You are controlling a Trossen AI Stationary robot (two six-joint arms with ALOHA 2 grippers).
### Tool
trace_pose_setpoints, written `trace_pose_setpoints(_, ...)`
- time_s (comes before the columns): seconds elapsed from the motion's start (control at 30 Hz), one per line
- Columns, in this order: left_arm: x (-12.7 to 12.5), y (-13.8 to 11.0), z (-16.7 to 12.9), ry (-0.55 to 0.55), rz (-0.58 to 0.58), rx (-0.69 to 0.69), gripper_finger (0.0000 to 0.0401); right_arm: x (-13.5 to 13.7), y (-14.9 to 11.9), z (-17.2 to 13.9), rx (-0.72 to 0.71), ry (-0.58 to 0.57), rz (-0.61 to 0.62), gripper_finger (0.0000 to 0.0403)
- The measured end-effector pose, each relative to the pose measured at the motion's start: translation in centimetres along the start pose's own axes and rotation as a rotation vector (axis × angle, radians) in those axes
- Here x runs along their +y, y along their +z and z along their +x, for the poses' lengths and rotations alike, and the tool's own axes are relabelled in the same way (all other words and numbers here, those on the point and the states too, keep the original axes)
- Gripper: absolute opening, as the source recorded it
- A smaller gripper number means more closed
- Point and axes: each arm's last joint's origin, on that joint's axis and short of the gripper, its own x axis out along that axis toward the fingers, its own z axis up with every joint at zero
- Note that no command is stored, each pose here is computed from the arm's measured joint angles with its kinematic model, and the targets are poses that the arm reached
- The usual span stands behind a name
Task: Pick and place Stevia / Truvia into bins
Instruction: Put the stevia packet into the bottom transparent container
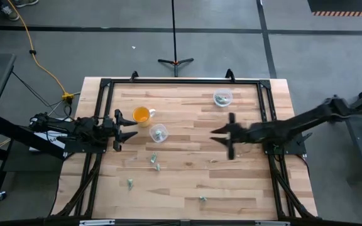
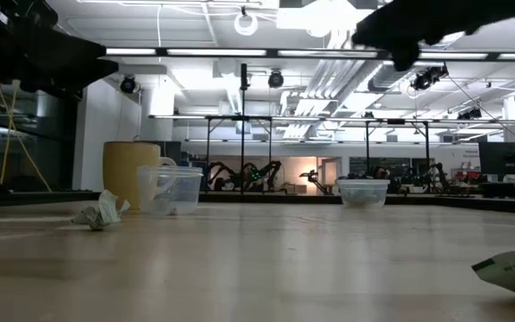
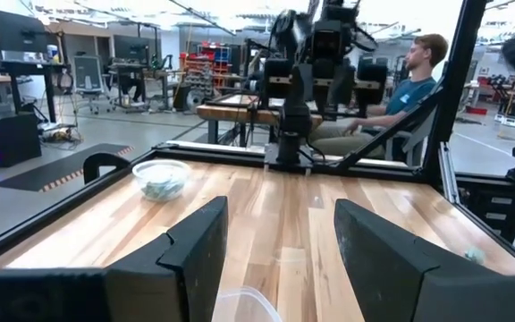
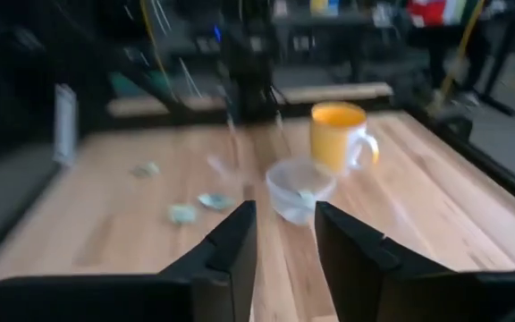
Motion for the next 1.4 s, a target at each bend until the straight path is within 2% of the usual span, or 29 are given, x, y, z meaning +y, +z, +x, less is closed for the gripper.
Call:
trace_pose_setpoints(0.17,0.0,0.1,0.0,0.011,-0.002,-0.007,0.0241,-1.5,-1.1,-5.4,-0.161,0.058,0.020,0.0089)
trace_pose_setpoints(0.37,0.0,0.3,0.0,0.017,-0.012,-0.034,0.0241,-2.4,-4.6,-8.3,-0.258,0.123,0.010,0.0083)
trace_pose_setpoints(0.5,0.1,0.3,0.0,0.018,-0.010,-0.028,0.0241,-2.9,-7.5,-8.6,-0.272,0.106,0.030,0.0083)
trace_pose_setpoints(0.6,0.0,0.2,0.0,0.019,-0.003,-0.018,0.0241,-3.0,-7.7,-8.7,-0.260,0.109,-0.010,0.0083)
trace_pose_setpoints(0.7,0.1,-0.2,0.0,0.027,0.060,0.018,0.0241,-3.0,-7.6,-8.8,-0.273,0.098,-0.050,0.0083)
trace_pose_setpoints(0.9,0.1,-0.1,0.0,0.031,0.061,0.007,0.0241,-3.1,-7.6,-8.7,-0.270,0.073,-0.093,0.0083)
trace_pose_setpoints(1.03,0.0,1.3,0.0,0.010,0.075,-0.116,0.0241,-3.1,-7.5,-8.8,-0.274,0.089,-0.006,0.0083)
trace_pose_setpoints(1.17,-0.3,3.9,-0.4,-0.081,0.129,-0.268,0.0241,-3.0,-7.6,-8.8,-0.272,0.104,-0.055,0.0083)
trace_pose_setpoints(1.27,-0.8,4.8,0.0,-0.181,0.183,-0.282,0.0241,-3.0,-7.8,-8.7,-0.252,0.104,-0.096,0.0083)
trace_pose_setpoints(1.4,-1.3,5.5,1.6,-0.190,0.188,-0.227,0.0241,-3.0,-8.1,-8.6,-0.222,0.102,-0.114,0.0083)
